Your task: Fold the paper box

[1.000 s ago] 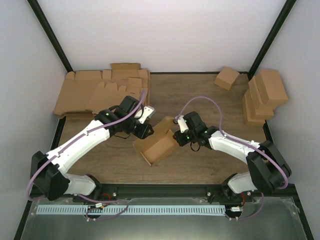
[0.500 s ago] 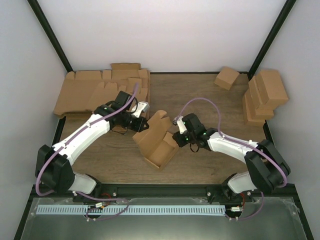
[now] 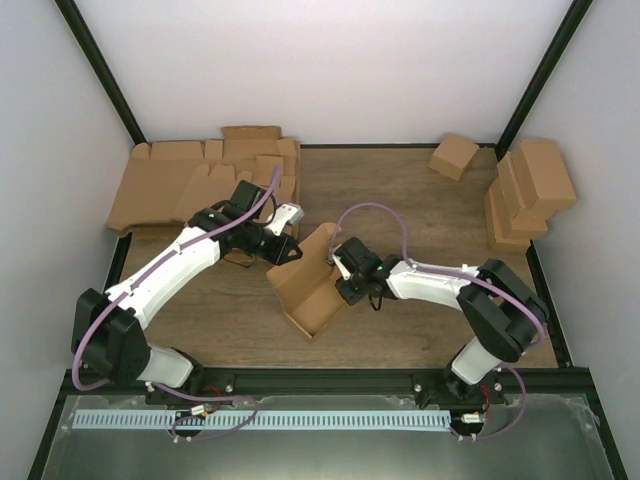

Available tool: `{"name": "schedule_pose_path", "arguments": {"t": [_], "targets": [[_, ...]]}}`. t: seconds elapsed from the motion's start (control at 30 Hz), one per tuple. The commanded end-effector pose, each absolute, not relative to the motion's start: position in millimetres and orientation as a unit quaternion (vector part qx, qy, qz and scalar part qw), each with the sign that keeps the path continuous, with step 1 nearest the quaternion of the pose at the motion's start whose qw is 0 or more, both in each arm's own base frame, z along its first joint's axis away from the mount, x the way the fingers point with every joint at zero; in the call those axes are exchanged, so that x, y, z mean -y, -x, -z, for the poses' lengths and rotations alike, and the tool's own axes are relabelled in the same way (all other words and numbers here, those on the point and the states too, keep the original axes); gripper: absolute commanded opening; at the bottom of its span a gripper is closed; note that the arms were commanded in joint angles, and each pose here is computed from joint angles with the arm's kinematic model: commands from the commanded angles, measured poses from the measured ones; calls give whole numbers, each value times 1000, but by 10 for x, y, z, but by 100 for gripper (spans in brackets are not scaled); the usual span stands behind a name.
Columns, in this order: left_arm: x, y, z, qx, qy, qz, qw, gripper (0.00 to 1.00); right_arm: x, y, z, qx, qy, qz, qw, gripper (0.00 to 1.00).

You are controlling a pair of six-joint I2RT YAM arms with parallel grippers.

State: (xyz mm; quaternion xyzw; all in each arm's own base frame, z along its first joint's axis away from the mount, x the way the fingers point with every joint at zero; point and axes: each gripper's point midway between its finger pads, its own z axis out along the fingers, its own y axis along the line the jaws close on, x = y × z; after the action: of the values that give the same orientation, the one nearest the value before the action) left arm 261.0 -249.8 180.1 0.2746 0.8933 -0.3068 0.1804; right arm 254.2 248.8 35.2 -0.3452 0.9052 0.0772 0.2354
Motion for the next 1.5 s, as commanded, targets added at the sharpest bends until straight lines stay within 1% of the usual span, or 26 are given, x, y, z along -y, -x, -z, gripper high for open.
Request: {"name": "schedule_pose_path", "arguments": {"t": [0.0, 0.03, 0.07, 0.2, 0.4, 0.43, 0.47, 0.5, 0.53, 0.6, 0.63, 0.77, 0.83, 0.87, 0.93, 1.0, 1.03, 1.1, 1.17, 1.2, 1.33, 1.4, 1.47], "targets": [[2548, -2634, -1876, -882, -287, 319, 192, 4, -2485, -2653, -317, -904, 353, -16, 241, 20], [2546, -2633, -1867, -883, -287, 319, 191, 4, -2472, -2670, -306, -905, 350, -4, 243, 14], [2546, -2628, -1870, -883, -287, 320, 191, 4, -2458, -2682, -295, -906, 346, 7, 245, 11], [2554, -2615, -1881, -881, -287, 324, 190, 4, -2415, -2720, -325, -906, 330, 26, 263, 2], [2583, -2588, -1899, -877, -286, 336, 189, 8, -2326, -2734, -340, -910, 309, 42, 273, 1], [2585, -2587, -1908, -877, -285, 338, 190, 9, -2323, -2733, -358, -910, 307, 41, 276, 1], [2584, -2584, -1920, -876, -285, 339, 191, 10, -2320, -2732, -366, -910, 304, 39, 277, 4], [2584, -2587, -1948, -875, -285, 340, 196, 13, -2325, -2729, -381, -910, 303, 36, 279, 11], [2578, -2591, -1972, -874, -285, 338, 200, 18, -2346, -2720, -399, -910, 304, 28, 281, 17], [2564, -2603, -2033, -873, -284, 336, 212, 27, -2410, -2693, -441, -908, 308, 6, 283, 27], [2554, -2609, -2060, -872, -283, 334, 218, 30, -2450, -2673, -469, -907, 311, -9, 285, 30], [2532, -2606, -2144, -872, -281, 331, 228, 38, -2561, -2641, -563, -904, 312, -45, 289, 32], [2514, -2601, -2188, -872, -278, 329, 232, 42, -2560, -2644, -551, -905, 311, -42, 288, 30], [2497, -2599, -2210, -874, -274, 326, 235, 43, -2558, -2656, -541, -905, 310, -41, 288, 26], [2445, -2586, -2257, -877, -264, 319, 243, 47, -2536, -2663, -512, -908, 305, -34, 285, 13], [2343, -2586, -2280, -886, -244, 300, 254, 54, -2516, -2686, -521, -911, 292, -31, 290, 3], [2296, -2568, -2302, -889, -234, 295, 260, 59, -2498, -2704, -541, -912, 283, -27, 295, 1], [2180, -2537, -2337, -894, -214, 281, 276, 75, -2454, -2748, -596, -915, 256, -24, 310, 1], [2016, -2537, -2374, -900, -183, 255, 302, 97, -2410, -2795, -659, -919, 222, -32, 323, 1], [1919, -2548, -2400, -902, -165, 239, 319, 100, -2385, -2817, -677, -922, 205, -37, 325, 1], [1523, -2582, -2492, -901, -71, 190, 384, 100, -2366, -2877, -681, -935, 151, -61, 314, 1], [1483, -2545, -2555, -889, -61, 200, 406, 100, -2321, -2913, -670, -943, 105, -58, 310, 1], [1572, -2500, -2553, -882, -78, 227, 406, 100, -2275, -2929, -649, -949, 66, -51, 304, 1]]}}
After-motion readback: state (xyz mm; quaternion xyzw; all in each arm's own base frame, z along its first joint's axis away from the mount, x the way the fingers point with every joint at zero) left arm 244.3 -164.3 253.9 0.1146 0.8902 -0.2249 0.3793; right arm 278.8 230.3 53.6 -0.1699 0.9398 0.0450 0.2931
